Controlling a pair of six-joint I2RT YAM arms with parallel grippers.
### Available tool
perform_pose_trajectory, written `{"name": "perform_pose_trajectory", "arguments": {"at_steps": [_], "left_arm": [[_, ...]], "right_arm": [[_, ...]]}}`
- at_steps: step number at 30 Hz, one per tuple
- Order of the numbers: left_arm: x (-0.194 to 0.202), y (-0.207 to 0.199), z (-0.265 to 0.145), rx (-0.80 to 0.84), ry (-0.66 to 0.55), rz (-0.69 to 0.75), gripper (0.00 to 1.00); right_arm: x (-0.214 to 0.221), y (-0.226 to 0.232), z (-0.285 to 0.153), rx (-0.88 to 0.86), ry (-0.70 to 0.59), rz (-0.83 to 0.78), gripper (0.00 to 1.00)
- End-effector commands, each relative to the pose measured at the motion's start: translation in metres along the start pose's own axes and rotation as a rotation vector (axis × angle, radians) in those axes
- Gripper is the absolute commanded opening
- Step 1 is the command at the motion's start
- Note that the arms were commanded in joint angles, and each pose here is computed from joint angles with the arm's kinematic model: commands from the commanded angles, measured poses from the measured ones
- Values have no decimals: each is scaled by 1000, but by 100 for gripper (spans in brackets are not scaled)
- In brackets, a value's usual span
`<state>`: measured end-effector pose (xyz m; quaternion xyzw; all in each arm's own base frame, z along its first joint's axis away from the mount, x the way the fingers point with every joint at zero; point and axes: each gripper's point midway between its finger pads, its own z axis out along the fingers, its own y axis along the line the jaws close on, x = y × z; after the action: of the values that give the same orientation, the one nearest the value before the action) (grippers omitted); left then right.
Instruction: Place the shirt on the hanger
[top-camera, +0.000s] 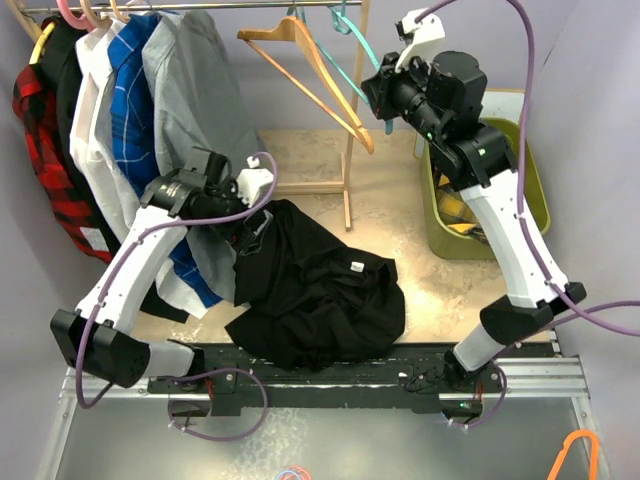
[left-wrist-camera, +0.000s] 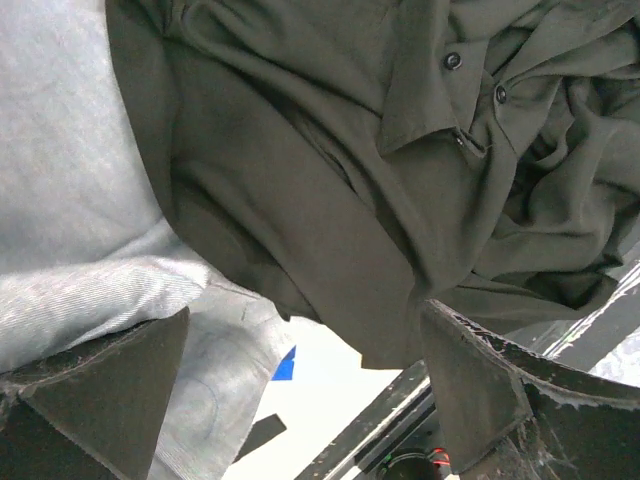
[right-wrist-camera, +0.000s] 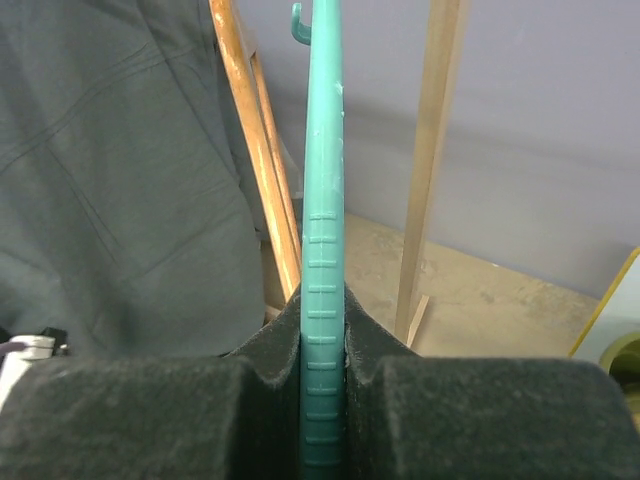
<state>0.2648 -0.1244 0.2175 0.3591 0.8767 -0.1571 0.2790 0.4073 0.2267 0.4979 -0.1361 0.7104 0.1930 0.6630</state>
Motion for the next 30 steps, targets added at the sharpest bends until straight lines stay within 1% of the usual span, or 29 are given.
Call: {"name": "perform_pose_trajectory", "arguments": {"at_steps": [1, 5, 8, 11, 13, 17, 20, 24, 26, 30], "left_arm": [[-31, 1, -3, -85, -3, 96, 100], [-49, -19, 21, -60, 51, 174, 100], [-53, -35, 49, -20, 93, 204, 100], [-50, -52, 75, 30, 151, 220, 100], [-50, -59, 90, 38, 171, 223, 100], [-62, -55, 110, 2, 179, 208, 97], [-67, -60, 123, 26, 191, 211, 93], [-65, -68, 143, 27, 221, 242, 89], [-62, -69, 152, 28, 239, 246, 87], [-50, -67, 165, 29, 278, 240, 85]], "right_arm": [[-60, 0, -38, -3, -202, -4, 0], [-42, 1, -58, -14, -172, 20, 0], [-22, 0, -78, -18, -135, 44, 0], [7, -12, -103, 39, -83, 76, 0], [20, -23, -135, 96, -74, 99, 0], [54, -42, -186, 194, -29, 143, 0], [87, -48, -216, 228, 36, 191, 0], [143, -44, -244, 235, 170, 284, 0], [164, -43, -256, 241, 217, 332, 0], [187, -38, -278, 236, 287, 385, 0]]}}
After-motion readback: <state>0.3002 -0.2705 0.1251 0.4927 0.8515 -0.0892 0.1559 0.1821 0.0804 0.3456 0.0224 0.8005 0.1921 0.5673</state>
